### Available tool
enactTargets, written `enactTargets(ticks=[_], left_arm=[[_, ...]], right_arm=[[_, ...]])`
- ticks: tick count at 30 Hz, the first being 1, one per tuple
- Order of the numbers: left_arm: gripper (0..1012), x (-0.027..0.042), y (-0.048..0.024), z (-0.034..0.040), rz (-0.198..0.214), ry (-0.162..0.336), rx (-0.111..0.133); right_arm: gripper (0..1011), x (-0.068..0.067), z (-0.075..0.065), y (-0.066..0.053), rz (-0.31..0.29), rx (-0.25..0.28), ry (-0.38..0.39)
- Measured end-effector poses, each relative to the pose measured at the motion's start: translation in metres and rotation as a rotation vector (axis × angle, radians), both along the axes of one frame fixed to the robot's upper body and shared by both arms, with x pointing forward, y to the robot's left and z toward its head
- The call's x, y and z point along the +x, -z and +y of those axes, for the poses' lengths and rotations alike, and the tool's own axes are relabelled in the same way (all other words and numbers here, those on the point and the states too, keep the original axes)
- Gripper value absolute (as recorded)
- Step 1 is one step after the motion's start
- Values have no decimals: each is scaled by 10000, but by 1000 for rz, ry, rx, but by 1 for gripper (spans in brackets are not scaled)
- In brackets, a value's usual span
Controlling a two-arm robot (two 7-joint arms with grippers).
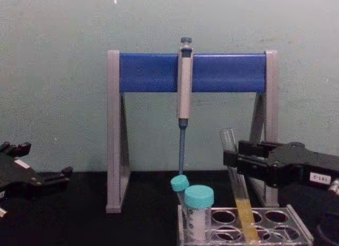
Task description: Pick up the test tube from the test tube rack, shake it, then place it back into the test tube rack.
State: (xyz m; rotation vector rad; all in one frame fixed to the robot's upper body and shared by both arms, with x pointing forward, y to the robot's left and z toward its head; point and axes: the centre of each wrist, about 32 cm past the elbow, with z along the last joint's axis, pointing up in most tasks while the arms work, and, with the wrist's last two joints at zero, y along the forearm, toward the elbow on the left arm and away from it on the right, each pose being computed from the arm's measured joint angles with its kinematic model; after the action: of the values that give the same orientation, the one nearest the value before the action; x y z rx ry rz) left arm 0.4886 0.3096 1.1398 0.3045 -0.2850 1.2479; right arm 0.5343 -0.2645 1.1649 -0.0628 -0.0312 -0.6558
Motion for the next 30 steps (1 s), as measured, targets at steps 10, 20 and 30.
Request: enactTargets(ticks=[10, 20, 30], left_arm=[[1001, 0, 0, 0, 0, 0, 0], [1001, 0, 0, 0, 0, 0, 0], [1002, 0, 0, 0, 0, 0, 0]], right_arm=[[798, 1, 0, -2, -1, 1, 0], [1000, 1, 1, -3, -1, 2, 0], [1000, -55, 4, -62, -63, 17, 13]])
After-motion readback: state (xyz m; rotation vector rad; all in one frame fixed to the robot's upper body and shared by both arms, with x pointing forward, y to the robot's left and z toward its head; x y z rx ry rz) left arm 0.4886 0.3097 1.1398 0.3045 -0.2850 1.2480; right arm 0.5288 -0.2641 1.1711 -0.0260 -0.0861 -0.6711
